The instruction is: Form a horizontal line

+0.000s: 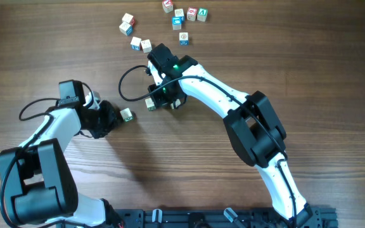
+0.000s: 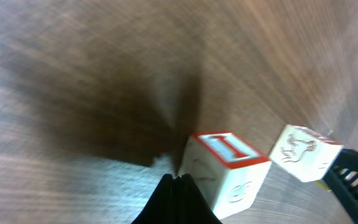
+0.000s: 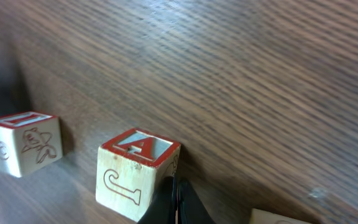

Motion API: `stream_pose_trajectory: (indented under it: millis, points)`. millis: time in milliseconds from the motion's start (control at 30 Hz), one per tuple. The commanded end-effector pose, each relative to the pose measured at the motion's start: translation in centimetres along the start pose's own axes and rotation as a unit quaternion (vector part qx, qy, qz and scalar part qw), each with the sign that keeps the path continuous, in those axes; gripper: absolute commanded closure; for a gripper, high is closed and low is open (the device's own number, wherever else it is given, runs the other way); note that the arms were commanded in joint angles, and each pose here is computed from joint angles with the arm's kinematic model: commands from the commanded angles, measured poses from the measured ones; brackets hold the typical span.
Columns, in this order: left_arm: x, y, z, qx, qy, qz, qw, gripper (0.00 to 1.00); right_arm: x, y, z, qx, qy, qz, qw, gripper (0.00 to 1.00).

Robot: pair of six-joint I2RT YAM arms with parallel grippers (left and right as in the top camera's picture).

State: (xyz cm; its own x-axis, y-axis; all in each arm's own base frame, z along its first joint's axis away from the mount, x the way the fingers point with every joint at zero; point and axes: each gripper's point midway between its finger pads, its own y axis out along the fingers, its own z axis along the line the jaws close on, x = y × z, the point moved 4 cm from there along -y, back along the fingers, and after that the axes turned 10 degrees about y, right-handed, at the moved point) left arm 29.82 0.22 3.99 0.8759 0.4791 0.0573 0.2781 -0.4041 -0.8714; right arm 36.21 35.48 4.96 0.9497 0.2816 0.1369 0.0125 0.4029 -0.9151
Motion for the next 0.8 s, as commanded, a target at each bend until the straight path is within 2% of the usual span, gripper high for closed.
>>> stream_pose_trajectory:
  millis: [0, 533, 767]
  points:
    - [0.3, 0.3, -0.4, -0.012, 0.012, -0.002, 1.000, 0.96, -0.2, -0.4, 0.7, 0.021, -0.020, 0.006, 1.000, 0.96]
    - [1.5, 0.2, -0.9, -0.022, 0.027, -0.032, 0.999, 0.96, -0.4, -0.5, 0.9, 0.031, -0.021, 0.012, 0.999, 0.96]
    - [1.2, 0.2, -0.7, -0.018, 0.023, -0.022, 0.999, 0.96, -0.8, -0.5, 1.2, 0.044, -0.019, 0.023, 0.999, 0.96]
